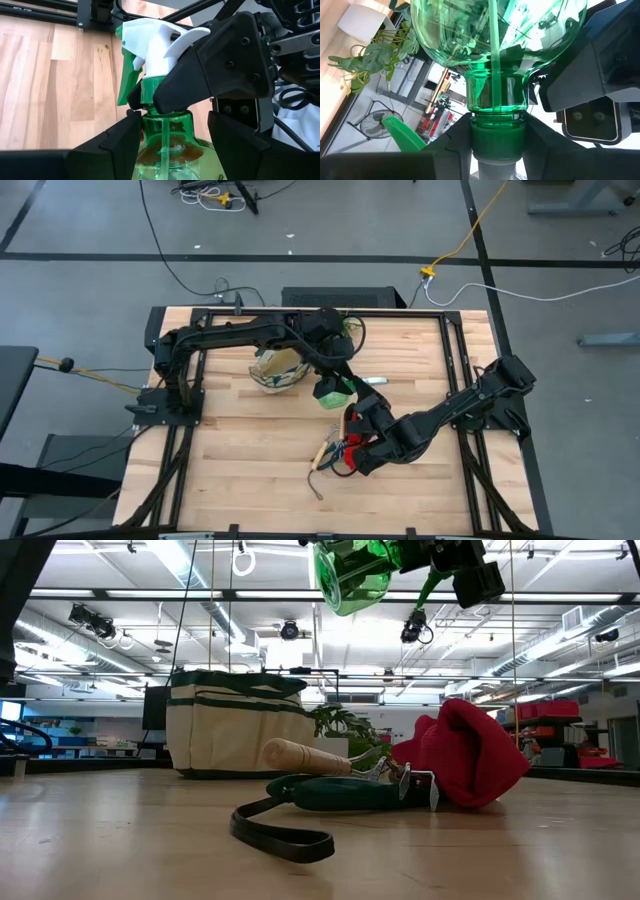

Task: Pick & Place Garden tools in Gardening bag
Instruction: Put the green spray bottle into the gardening bag

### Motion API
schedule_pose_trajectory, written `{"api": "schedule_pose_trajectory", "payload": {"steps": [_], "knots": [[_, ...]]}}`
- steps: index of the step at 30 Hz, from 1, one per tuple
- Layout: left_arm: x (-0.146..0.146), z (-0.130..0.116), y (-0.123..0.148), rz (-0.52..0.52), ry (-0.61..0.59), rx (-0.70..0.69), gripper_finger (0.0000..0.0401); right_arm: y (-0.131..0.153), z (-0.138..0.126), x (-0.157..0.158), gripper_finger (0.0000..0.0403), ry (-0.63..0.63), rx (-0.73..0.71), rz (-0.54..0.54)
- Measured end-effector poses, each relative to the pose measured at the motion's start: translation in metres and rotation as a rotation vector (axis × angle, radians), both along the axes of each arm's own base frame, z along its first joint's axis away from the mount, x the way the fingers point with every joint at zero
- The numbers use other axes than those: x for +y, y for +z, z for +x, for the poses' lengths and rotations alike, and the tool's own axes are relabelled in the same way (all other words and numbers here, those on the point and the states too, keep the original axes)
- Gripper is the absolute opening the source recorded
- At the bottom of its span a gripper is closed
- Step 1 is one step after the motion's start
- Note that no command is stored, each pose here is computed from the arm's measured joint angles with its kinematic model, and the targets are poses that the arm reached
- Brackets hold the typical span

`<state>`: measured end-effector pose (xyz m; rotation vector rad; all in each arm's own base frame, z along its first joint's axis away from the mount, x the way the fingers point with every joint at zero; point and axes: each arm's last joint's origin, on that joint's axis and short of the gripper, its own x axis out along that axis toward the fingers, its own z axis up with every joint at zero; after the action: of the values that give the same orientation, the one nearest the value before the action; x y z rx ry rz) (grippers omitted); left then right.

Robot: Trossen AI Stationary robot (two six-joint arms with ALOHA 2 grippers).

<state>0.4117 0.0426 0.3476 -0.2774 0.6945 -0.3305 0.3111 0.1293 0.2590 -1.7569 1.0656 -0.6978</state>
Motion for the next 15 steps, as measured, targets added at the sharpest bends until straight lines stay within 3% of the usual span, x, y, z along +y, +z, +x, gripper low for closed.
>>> {"api": "schedule_pose_trajectory", "payload": {"steps": [11,15], "knots": [[0.004,0.001,0.000,0.030,0.049,-0.001,0.0234,-0.001,0.000,0.000,0.0122,-0.002,0.007,-0.005],[-0.002,0.003,0.001,0.106,0.086,-0.016,0.0234,-0.001,0.001,-0.002,0.0122,-0.007,0.008,-0.007]]}}
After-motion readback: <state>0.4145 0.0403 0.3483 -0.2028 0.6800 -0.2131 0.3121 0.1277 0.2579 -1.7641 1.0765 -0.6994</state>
